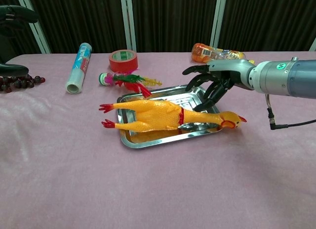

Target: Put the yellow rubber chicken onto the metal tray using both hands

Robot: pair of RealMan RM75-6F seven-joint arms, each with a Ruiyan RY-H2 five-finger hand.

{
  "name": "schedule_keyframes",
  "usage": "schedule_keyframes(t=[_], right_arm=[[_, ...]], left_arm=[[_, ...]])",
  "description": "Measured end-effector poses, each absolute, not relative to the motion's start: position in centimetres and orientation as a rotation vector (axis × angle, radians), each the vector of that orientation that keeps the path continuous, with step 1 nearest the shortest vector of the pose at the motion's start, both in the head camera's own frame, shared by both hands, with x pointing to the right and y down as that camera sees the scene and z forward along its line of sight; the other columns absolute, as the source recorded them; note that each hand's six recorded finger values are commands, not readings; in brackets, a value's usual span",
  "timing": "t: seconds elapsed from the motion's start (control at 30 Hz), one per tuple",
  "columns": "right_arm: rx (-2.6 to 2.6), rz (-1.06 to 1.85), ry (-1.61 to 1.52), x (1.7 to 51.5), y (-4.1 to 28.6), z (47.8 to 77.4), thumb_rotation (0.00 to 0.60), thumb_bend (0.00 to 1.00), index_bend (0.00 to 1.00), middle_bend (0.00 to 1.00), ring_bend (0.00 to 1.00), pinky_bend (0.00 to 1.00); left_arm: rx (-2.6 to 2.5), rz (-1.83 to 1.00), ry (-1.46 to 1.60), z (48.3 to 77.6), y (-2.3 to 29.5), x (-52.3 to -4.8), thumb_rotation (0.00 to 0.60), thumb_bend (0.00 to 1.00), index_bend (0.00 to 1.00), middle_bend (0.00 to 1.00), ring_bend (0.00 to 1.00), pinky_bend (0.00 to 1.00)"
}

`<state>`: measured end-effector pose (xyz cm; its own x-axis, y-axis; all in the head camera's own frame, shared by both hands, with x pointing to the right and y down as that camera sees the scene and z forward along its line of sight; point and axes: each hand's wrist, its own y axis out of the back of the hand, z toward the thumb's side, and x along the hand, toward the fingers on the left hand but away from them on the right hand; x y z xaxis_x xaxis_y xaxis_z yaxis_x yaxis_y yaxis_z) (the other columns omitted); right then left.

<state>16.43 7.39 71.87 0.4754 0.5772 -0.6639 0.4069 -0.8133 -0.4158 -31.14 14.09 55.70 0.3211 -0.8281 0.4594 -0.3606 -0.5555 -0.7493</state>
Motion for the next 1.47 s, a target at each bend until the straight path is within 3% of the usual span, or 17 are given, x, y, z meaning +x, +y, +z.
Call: schedule_keyframes(t=[0.2,0.4,0.6,0.87,1.03,1.2,1.47], right_arm=[[-2.485,1.240,-0.896,17.5,6.7,71.1,0.600,0.18,0.01,0.19,0.11,0.24],[-2.413,1.174,-1.007,19.8,5.6,68.8,0.600,0.39,0.23,0.28,0.24,0.35],[-2.224,1.072,-1.193,24.6,4.5,65.2,0.600,0.41,0.27,0.30,0.25,0.36],[-1.917,1.083,-1.291,33.9,7.9,60.6,0.600,0.41,0.26,0.30,0.16,0.24],[-1.769,1.159,-1.203,37.7,12.0,59.1,0.600,0.41,0.14,0.22,0.06,0.13],[-1.717,1.204,-1.139,39.3,15.5,58.1,0.600,0.41,0.04,0.15,0.01,0.07],[-1.658,1.260,-1.094,40.6,20.1,57.0,0.600,0.41,0.03,0.14,0.00,0.06]], left_arm=[[-2.032,-1.182,1.054,55.5,13.7,-31.8,0.599,0.12,0.00,0.00,0.00,0.08],[-1.925,-1.243,1.086,55.4,13.5,-34.2,0.600,0.12,0.11,0.02,0.00,0.07],[-1.805,-1.324,1.128,55.1,13.7,-37.4,0.600,0.12,0.12,0.03,0.00,0.01],[-1.633,-1.425,1.222,54.3,15.4,-42.5,0.600,0.12,0.12,0.03,0.00,0.00],[-1.598,-1.474,1.235,54.3,17.8,-44.8,0.600,0.12,0.11,0.02,0.00,0.00],[-1.578,-1.503,1.249,54.1,19.8,-46.2,0.600,0.12,0.10,0.02,0.00,0.00],[-1.569,-1.489,1.247,53.2,22.8,-46.9,0.600,0.12,0.09,0.02,0.00,0.00]])
